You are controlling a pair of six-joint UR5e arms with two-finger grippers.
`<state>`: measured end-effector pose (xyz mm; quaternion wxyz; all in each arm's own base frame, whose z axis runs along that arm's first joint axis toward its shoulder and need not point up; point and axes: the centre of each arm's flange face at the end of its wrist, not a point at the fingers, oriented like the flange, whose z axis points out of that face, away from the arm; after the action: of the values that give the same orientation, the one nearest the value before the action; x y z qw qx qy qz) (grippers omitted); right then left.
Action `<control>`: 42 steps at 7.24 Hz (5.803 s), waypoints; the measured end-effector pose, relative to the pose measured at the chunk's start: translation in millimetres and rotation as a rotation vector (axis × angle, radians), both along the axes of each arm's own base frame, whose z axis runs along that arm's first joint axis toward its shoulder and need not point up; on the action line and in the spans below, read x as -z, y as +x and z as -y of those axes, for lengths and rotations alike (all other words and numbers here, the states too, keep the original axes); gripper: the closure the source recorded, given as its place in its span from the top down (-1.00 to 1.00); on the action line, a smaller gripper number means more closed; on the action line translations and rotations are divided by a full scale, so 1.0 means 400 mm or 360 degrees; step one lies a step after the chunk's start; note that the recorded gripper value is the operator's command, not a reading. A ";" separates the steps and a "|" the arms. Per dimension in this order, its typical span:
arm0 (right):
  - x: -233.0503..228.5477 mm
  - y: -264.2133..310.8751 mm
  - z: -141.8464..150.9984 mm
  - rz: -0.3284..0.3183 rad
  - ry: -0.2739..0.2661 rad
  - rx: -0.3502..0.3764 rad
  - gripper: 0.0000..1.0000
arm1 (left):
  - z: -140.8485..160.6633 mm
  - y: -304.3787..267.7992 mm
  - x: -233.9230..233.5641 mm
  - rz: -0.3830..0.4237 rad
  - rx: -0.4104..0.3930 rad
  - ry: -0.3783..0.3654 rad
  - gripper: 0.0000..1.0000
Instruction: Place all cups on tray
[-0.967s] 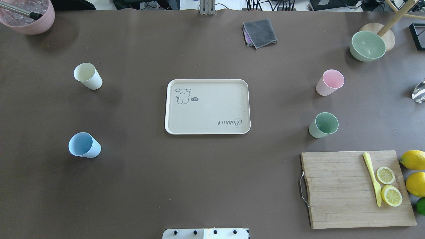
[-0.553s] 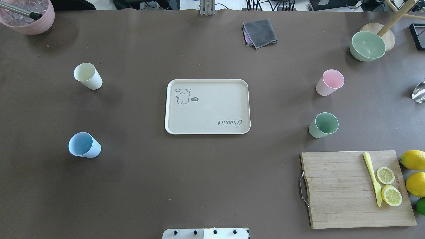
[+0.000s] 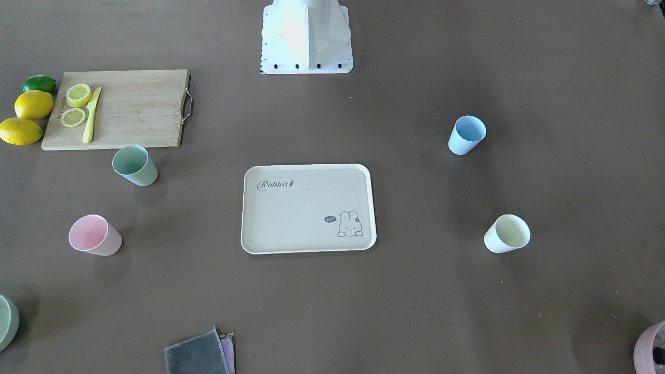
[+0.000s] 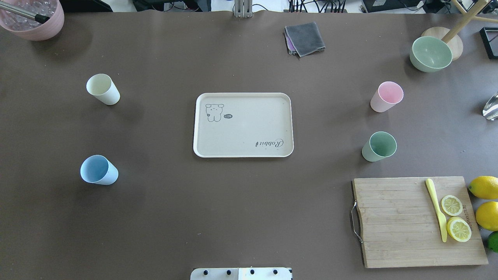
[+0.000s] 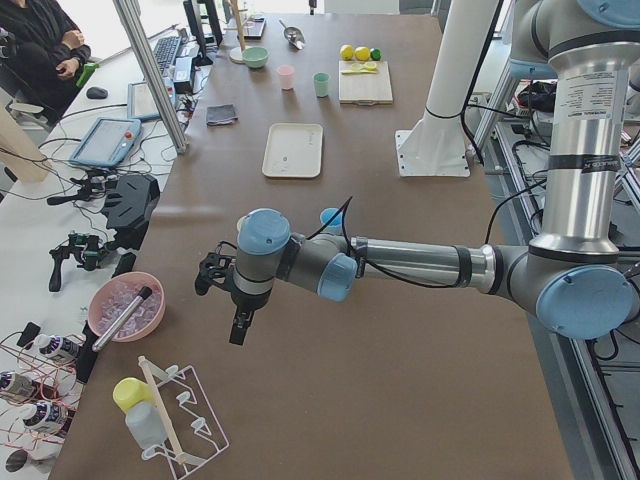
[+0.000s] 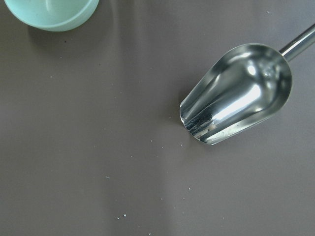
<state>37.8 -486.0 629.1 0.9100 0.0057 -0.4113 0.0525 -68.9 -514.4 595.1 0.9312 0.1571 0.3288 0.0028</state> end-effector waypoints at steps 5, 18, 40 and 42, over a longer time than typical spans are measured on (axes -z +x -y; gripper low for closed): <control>0.204 -0.071 0.048 0.0081 0.0059 -0.0075 1.00 | 0.018 0.024 0.055 -0.0024 -0.0010 0.0095 0.96; 0.450 -0.692 -0.024 0.0036 0.0032 0.0031 1.00 | -0.214 0.757 0.356 -0.0547 -0.0128 -0.0276 0.96; 0.810 -0.847 0.056 0.0324 0.0023 0.0084 -1.00 | -0.394 0.969 0.343 -0.0530 -0.0198 -0.0275 -1.00; 0.867 -0.954 0.021 0.0310 0.0023 0.0069 -1.00 | -0.337 0.928 0.400 -0.0594 -0.0179 -0.0321 -1.00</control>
<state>-343.9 -494.4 282.5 0.8666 -0.0017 -0.4982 0.0301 302.2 -379.6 435.1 0.8636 0.0423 0.5024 -0.0073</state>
